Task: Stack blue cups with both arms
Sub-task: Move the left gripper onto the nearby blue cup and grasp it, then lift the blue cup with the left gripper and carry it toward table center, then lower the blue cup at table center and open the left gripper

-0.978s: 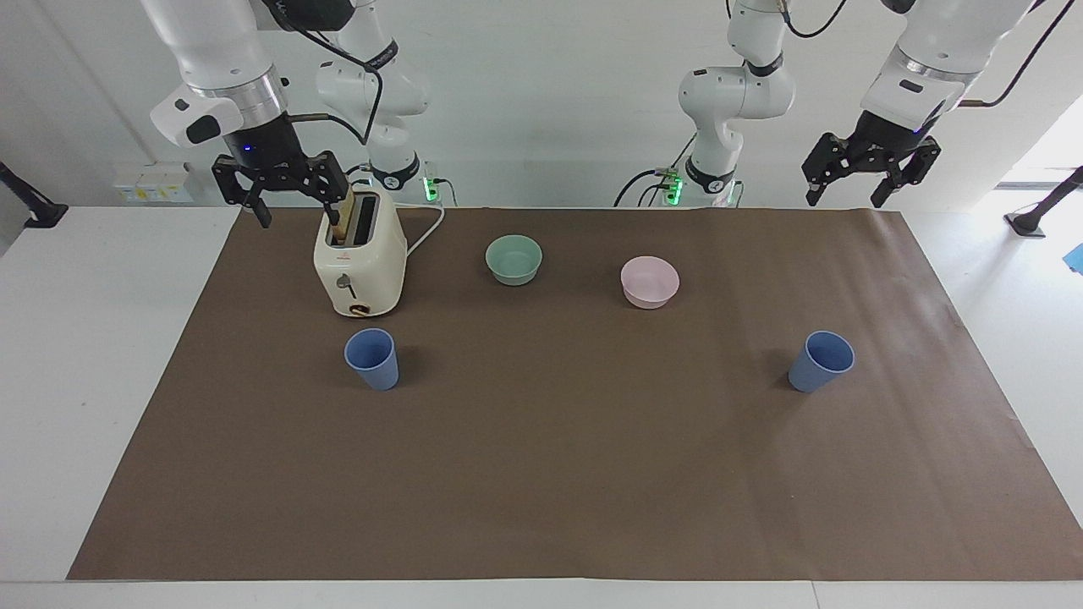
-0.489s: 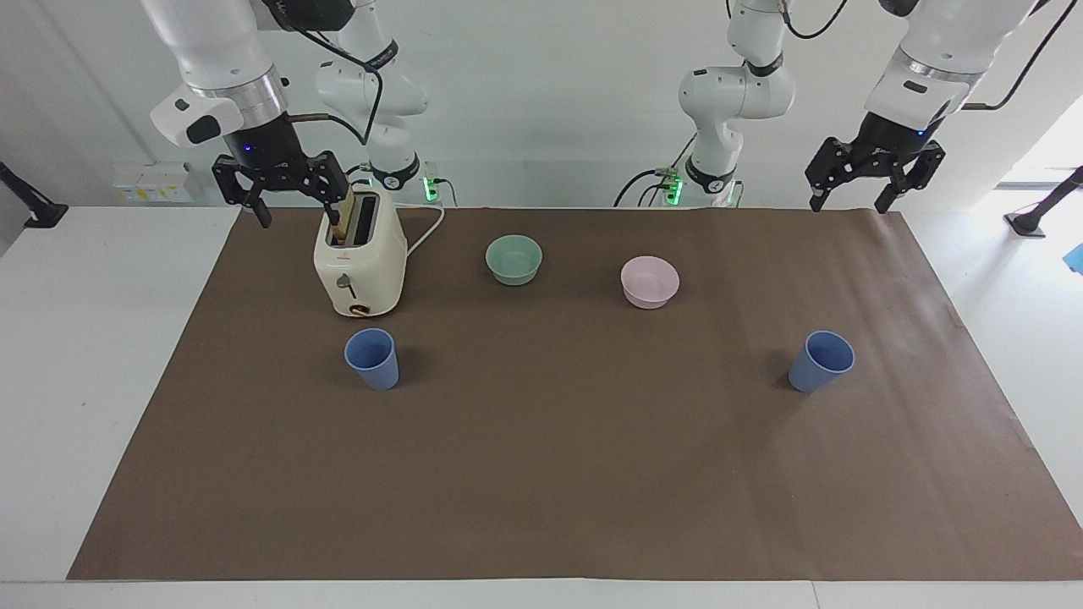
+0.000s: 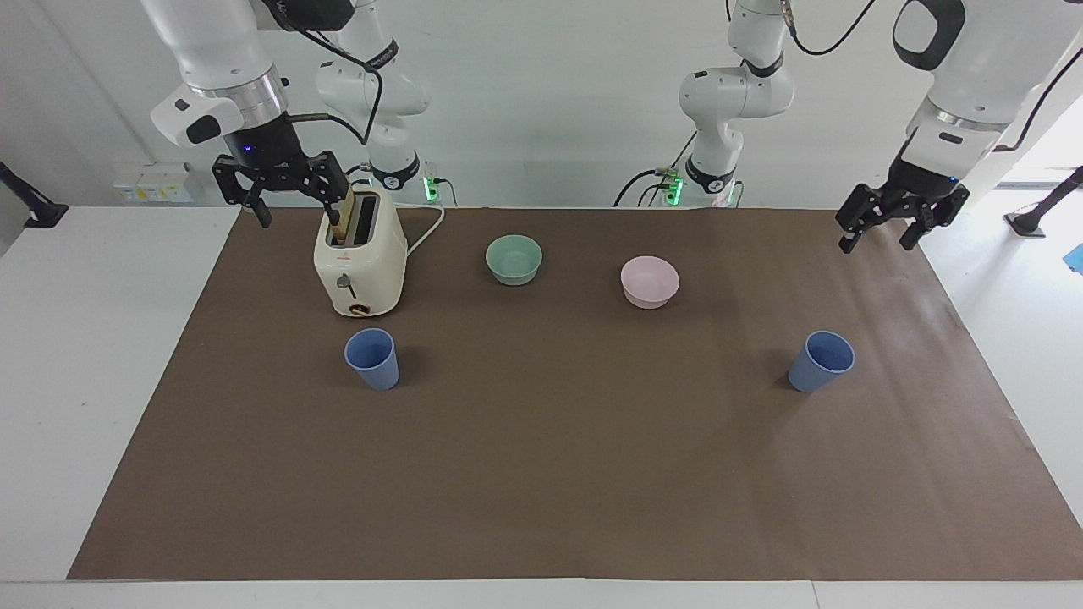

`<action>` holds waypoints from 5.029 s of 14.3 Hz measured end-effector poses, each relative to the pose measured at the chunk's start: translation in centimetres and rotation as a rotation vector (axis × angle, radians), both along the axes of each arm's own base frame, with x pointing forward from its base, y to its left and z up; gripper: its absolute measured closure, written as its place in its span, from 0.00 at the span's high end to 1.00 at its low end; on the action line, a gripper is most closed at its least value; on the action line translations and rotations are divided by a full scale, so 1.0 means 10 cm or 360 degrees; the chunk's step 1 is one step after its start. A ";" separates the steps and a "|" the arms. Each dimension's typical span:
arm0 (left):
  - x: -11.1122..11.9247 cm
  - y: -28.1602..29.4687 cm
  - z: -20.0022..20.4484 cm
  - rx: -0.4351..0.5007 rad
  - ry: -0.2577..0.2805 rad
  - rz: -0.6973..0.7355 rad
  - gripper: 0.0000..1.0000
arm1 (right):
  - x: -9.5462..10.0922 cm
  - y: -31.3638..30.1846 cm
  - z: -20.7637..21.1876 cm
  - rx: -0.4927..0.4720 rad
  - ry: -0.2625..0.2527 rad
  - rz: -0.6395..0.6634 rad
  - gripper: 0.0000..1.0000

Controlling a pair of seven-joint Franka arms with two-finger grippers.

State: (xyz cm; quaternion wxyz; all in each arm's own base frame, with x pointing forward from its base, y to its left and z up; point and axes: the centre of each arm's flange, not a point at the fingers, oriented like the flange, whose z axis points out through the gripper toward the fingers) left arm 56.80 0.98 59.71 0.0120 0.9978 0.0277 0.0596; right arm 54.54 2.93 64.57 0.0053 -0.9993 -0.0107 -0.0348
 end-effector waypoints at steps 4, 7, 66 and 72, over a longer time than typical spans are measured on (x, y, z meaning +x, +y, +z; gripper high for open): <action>0.23 0.39 -0.63 0.0005 0.0003 0.0051 1.00 | 0.00 0.00 0.00 0.0000 0.0000 0.0000 1.00; 0.33 0.55 -1.15 0.0004 0.0029 0.0092 1.00 | 0.00 0.00 0.00 0.0000 0.0000 0.0000 1.00; -0.12 -3.62 -2.15 -0.0202 0.0038 0.0189 0.33 | 0.00 0.02 0.00 0.0017 -0.0003 0.0002 1.00; 0.00 -3.32 -1.77 -0.0173 -0.0022 0.0226 1.00 | 0.01 0.05 -0.03 0.0030 -0.0012 0.0009 1.00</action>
